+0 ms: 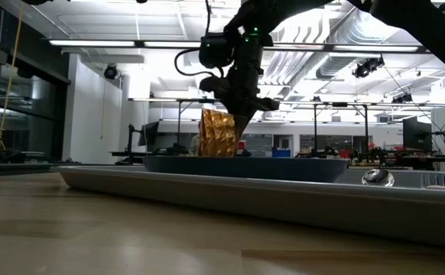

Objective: Pick and place plate/cup/fork/spoon on tray
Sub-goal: Put the yellow cup on the gray serving tray to the top left of the blue plate, then return to Home Position

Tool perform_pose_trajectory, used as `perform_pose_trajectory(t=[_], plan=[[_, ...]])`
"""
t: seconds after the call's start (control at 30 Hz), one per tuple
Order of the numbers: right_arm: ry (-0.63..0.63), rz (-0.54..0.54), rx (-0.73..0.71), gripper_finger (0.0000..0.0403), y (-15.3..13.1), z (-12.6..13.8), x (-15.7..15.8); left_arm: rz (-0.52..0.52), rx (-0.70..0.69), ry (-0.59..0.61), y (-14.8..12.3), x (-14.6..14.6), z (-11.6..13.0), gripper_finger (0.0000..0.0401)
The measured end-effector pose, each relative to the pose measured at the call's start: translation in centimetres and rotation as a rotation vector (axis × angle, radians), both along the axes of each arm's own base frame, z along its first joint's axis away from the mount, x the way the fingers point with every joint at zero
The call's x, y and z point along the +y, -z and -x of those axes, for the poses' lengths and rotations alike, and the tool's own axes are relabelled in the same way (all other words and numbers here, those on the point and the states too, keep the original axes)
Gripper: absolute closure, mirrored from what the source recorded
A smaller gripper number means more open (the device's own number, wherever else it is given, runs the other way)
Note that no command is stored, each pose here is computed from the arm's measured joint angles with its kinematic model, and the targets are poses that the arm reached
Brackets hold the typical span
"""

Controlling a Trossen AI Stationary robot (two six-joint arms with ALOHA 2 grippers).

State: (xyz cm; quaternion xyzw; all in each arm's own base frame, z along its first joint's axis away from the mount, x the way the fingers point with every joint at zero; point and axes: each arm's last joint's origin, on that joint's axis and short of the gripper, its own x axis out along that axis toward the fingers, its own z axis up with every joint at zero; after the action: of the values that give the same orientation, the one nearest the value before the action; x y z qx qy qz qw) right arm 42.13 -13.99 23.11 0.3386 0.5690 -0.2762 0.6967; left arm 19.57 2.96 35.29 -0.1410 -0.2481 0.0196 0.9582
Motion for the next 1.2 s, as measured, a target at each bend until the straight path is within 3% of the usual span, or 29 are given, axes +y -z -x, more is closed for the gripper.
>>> perform_pose_trajectory(t=[0.43, 0.87, 1.2], plan=[[0.01, 0.003, -0.006, 0.0397, 0.0, -0.1, 0.0, 0.0, 0.001, 0.0, 0.0, 0.0, 0.0, 0.0253], [-0.029, 0.036, 0.002, 0.0263, -0.1, 0.0, -0.1, -0.004, 0.002, -0.002, 0.0, 0.0, 0.0, 0.0253], [-0.068, 0.061, -0.032, 0.0227, -1.8, 0.7, -0.5, -0.025, 0.005, -0.013, 0.0, 0.0, 0.0, 0.0253]])
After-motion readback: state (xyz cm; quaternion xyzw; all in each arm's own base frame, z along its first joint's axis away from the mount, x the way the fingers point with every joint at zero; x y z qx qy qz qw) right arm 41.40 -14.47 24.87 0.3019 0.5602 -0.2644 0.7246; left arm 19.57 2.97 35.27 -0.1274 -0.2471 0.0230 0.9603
